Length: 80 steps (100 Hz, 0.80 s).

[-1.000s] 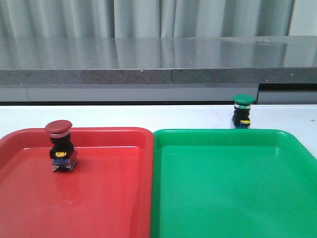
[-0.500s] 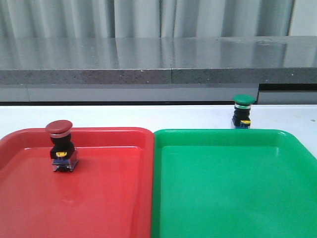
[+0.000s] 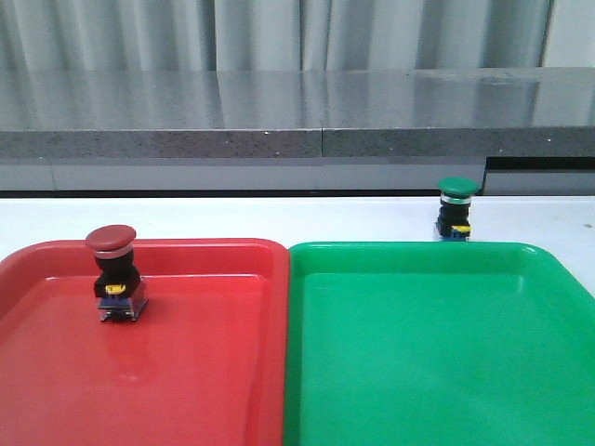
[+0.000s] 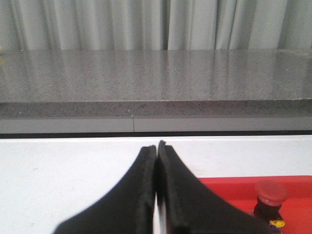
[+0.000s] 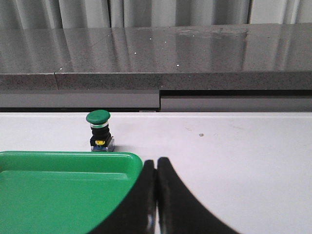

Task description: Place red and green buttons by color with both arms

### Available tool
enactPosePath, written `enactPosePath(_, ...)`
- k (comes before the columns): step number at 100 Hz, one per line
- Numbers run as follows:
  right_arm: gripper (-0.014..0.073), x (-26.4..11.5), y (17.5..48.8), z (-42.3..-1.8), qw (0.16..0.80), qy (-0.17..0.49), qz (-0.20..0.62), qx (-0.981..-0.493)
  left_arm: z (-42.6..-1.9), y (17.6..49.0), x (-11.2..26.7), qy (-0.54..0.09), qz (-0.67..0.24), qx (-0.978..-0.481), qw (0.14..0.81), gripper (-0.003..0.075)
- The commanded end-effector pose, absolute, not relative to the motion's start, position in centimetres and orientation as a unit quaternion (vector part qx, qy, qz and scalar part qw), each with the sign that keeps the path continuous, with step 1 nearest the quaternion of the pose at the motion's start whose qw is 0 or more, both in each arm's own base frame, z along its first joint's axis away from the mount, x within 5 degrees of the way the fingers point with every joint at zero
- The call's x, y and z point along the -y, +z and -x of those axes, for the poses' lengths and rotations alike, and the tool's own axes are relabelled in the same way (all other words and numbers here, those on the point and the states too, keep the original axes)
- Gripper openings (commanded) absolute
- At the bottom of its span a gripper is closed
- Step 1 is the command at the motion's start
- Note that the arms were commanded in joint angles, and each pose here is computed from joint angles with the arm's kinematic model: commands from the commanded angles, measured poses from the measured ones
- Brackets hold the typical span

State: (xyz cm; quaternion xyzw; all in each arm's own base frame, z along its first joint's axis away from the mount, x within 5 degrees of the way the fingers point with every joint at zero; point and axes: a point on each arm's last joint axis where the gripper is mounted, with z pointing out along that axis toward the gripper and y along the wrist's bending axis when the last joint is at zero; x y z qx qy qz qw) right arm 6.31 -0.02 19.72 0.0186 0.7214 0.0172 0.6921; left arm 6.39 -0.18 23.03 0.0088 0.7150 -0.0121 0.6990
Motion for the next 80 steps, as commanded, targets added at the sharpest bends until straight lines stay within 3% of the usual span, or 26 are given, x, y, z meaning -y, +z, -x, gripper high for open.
enactPosePath(1, -0.006, -0.1, 20.9, -6.4, 0.724, 0.018, -0.009, -0.689, -6.0, 23.2, 0.1, -0.01, -0.006, -0.678, 0.735, -0.002)
enactPosePath(27, -0.006, -0.1, 20.9, -6.4, 0.724, 0.018, -0.009, -0.689, -5.5, 20.4, 0.1, -0.001, -0.014, -0.665, 0.747, -0.0019)
enactPosePath(80, -0.006, -0.1, 20.9, -6.4, 0.724, 0.018, -0.009, -0.689, -5.5, 20.4, 0.2, 0.003, -0.019, -0.662, 0.749, -0.0019)
